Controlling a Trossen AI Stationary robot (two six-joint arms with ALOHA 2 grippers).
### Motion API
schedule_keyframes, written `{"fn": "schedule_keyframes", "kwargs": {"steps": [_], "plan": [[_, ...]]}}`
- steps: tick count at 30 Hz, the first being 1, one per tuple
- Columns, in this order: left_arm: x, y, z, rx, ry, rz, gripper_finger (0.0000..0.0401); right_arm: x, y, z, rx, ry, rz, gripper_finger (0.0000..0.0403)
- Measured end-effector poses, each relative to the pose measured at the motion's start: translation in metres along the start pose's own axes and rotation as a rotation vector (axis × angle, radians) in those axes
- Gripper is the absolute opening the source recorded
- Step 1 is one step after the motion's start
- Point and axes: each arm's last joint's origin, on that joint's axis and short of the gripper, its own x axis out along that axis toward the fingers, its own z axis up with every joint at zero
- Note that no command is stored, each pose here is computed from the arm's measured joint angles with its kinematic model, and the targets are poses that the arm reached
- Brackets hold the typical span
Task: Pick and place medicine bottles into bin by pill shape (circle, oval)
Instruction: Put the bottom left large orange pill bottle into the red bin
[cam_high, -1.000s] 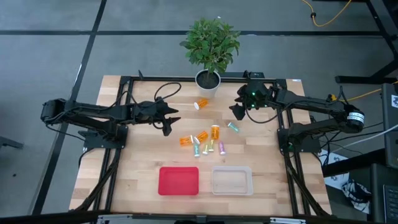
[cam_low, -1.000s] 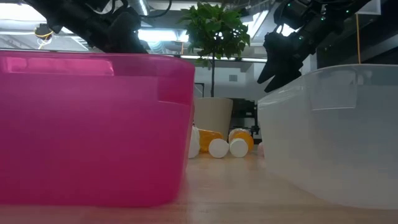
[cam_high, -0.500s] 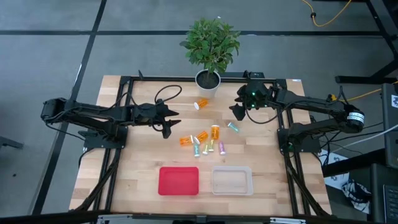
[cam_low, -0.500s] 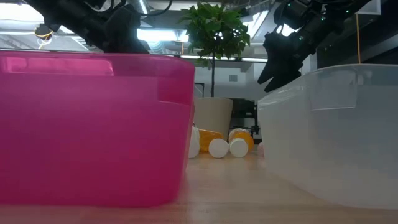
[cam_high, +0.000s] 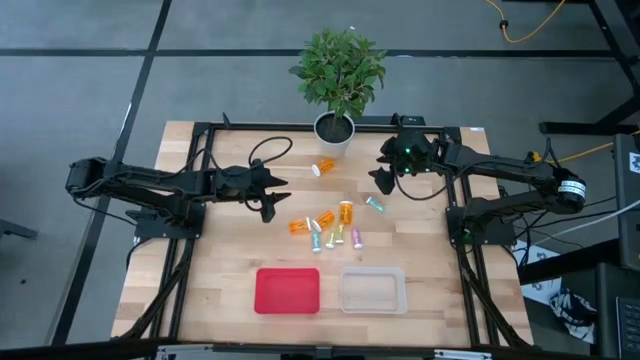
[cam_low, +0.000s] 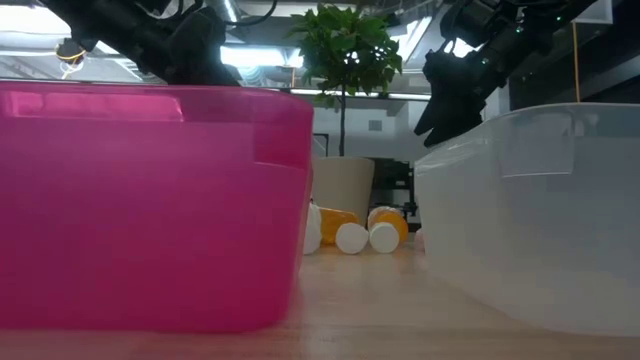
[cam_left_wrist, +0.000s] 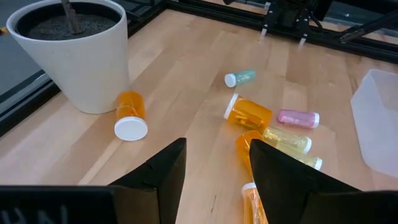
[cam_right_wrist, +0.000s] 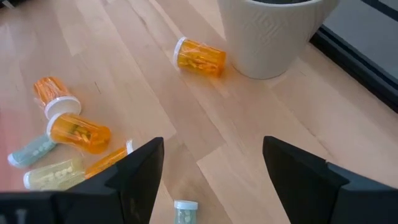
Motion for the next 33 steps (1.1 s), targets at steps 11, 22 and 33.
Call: {"fn": "schedule_keyframes", "kwargs": {"steps": [11, 22, 33], "plan": [[0.000, 0.000, 0.000, -0.004, 0.000, 0.000, 0.0171, 0.010, -0.004, -0.020, -0.148, 0.056, -0.005, 0.0276], [0.000, 0.000, 0.000, 0.053, 0.001, 0.000, 0.0171, 0.011, -0.003, -0.014, -0.069, -0.018, 0.003, 0.0276], [0.000, 0.000, 0.000, -0.059, 0.001, -0.001, 0.0171, 0.011, -0.003, -0.015, 0.030, -0.011, 0.002, 0.0276]]}}
